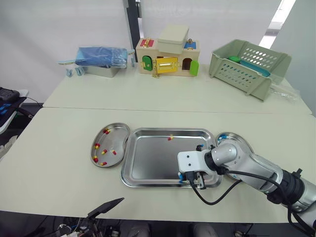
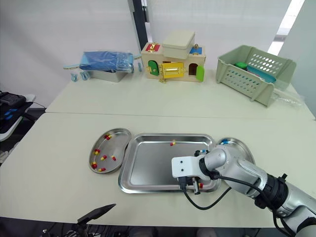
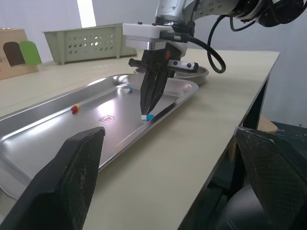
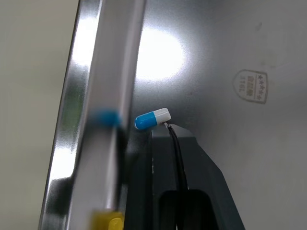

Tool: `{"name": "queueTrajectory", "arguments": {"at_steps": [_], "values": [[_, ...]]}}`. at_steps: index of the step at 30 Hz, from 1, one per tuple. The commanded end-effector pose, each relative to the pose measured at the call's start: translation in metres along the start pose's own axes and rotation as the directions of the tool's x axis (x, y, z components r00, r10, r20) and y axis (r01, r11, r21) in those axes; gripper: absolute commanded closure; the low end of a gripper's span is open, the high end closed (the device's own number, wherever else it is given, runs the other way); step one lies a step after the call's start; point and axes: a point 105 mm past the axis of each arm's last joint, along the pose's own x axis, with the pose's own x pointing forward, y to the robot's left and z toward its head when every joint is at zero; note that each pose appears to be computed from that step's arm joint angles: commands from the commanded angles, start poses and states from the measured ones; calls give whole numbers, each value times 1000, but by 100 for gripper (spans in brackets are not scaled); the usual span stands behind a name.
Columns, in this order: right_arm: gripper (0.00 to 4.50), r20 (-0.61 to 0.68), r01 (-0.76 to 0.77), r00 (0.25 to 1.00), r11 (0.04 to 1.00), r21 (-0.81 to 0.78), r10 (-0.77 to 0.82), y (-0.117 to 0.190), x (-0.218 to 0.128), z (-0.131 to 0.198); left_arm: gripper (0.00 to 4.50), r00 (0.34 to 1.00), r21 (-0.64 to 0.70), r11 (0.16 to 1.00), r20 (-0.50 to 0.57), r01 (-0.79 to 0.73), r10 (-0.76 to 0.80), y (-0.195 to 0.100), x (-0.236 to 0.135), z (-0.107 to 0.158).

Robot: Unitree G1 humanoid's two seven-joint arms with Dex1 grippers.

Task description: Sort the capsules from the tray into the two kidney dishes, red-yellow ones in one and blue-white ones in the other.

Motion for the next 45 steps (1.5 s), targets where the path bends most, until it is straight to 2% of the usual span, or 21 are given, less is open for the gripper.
{"name": "queueTrajectory", "arguments": {"at_steps": [1, 9, 22, 29, 35, 38, 45], "values": [[395, 6, 6, 1000, 1000, -6, -6, -3, -4, -1, 0, 1000, 8, 1000, 15, -9, 9, 0, -4, 0], [180, 51, 48, 997, 991, 125, -54, -18, -15, 5, 0, 1000, -1, 1000, 2, -15, 15, 8, -18, -16], [180, 98, 0, 995, 979, 202, -21, -6, -5, 19, 0, 1000, -10, 1000, -6, -13, 13, -4, -40, -25], [180, 17, 7, 1000, 988, 157, -10, 2, 3, 4, 0, 1000, 0, 1000, 12, -5, 5, -8, -38, -18], [180, -19, 18, 1000, 990, 136, -16, 3, 6, -4, 0, 999, 11, 1000, 46, -1, 0, -6, -19, -2], [229, -16, 18, 1000, 991, 135, -16, 3, 6, -3, 0, 999, 13, 1000, 45, 1, -1, -5, -12, 1], [398, -24, 22, 1000, 991, 135, -19, 4, 7, -6, 0, 999, 14, 1000, 40, 0, 0, 0, -4, 8]]}}
